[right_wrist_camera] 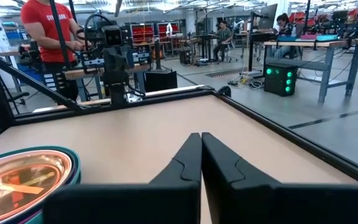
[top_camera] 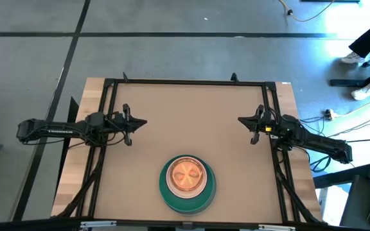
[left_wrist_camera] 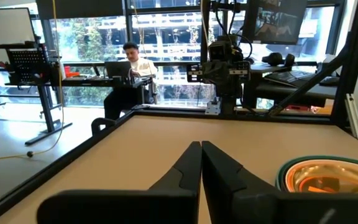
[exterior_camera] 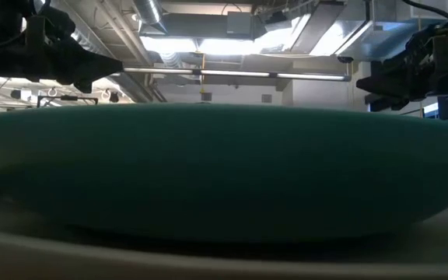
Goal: Stack plastic plates
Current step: Return to Home Position
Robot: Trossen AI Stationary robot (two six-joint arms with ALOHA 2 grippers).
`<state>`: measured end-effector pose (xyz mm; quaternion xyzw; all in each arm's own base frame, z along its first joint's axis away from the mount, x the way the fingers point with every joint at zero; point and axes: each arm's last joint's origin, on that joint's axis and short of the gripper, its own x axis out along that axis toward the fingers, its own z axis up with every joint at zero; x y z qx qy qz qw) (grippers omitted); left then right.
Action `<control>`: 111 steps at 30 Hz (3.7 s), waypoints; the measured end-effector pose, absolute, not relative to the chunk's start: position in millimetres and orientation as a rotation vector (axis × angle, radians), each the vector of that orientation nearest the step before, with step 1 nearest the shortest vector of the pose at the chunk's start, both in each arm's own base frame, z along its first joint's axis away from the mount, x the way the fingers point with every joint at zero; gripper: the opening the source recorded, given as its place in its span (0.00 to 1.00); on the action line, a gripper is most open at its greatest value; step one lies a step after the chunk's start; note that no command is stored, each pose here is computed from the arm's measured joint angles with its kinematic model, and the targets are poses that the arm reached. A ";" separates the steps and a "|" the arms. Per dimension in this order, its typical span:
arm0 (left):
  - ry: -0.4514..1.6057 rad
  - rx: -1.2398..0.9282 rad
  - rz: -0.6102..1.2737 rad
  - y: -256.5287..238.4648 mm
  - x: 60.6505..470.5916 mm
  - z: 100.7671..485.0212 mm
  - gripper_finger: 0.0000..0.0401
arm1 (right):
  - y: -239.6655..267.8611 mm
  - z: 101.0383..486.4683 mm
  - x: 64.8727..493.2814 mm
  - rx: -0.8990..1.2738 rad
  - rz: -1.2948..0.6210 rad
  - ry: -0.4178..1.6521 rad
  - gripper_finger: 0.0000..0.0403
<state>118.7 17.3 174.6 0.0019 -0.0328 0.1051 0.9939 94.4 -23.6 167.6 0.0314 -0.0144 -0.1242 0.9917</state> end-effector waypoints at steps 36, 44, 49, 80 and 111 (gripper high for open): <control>-0.095 0.004 0.218 17.1 115.4 177.5 0.02 | -23.6 167.0 94.6 0.056 -0.249 -0.023 0.01; -0.128 -0.005 0.209 15.7 106.0 179.9 0.02 | -23.6 167.0 94.6 0.056 -0.249 -0.023 0.01; -0.124 -0.012 0.209 15.1 101.1 178.6 0.02 | -23.6 167.0 94.6 0.056 -0.249 -0.023 0.01; -0.021 -0.071 0.216 14.8 97.2 166.9 0.02 | -23.6 166.9 94.6 0.045 -0.249 -0.021 0.01; -0.019 -0.016 0.237 15.4 97.1 167.3 0.02 | -23.6 166.9 94.6 0.103 -0.249 -0.029 0.01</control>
